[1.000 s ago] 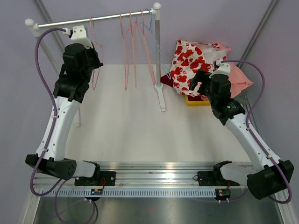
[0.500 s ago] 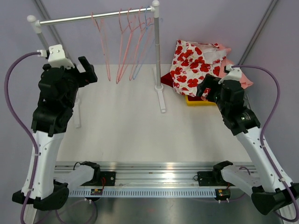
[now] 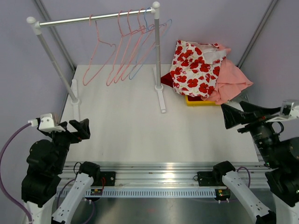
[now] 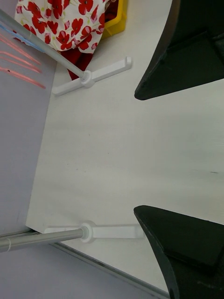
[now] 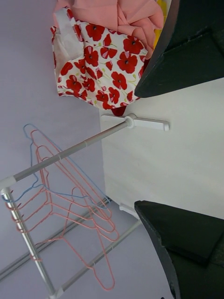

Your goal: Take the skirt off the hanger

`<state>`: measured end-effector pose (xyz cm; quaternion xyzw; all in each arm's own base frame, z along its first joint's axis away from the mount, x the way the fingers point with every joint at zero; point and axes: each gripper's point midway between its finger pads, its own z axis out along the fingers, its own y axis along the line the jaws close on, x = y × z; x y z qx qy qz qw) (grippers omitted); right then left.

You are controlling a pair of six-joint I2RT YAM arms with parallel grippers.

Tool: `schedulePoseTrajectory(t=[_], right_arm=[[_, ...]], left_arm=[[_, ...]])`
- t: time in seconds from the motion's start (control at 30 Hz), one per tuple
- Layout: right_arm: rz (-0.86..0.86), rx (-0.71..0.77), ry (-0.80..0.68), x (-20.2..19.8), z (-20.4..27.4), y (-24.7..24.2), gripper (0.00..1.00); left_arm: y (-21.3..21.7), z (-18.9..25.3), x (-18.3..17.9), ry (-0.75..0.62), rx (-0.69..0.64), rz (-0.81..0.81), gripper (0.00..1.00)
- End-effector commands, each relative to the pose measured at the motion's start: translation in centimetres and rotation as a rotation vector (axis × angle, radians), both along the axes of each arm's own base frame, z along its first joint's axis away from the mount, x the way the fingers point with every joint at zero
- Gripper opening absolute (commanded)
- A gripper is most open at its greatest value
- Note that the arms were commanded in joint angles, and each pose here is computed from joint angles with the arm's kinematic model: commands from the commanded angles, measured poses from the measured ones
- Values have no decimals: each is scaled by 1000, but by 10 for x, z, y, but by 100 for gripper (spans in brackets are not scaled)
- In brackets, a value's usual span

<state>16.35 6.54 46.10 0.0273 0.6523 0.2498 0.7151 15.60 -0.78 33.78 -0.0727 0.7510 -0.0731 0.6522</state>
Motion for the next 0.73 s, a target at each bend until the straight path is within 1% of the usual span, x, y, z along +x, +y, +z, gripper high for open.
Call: schedulePoseTrajectory(t=[0.0, 0.07, 0.17, 0.27, 0.53, 0.63, 0.7], right_arm=[[42, -14, -5, -25, -5, -2, 99], [27, -6, -25, -37, -3, -9, 99], [2, -16, -23, -43, -3, -16, 100], [-11, -31, -2, -44, -8, -19, 99], [-24, -29, 2, -39, -12, -19, 100], [-19, -42, 0, -34, -14, -17, 99], [-44, -55, 8, -30, -17, -20, 100]], left_arm=[[13, 6, -16, -46, -31, 51, 99], [14, 6, -18, -52, -33, 51, 99], [13, 4, -18, -26, -23, 49, 99], [13, 7, -19, -38, -25, 41, 99], [19, 1, -17, -12, -12, 78, 99], [19, -2, -12, 9, 17, 80, 99], [18, -5, -3, 34, 51, 79, 99]])
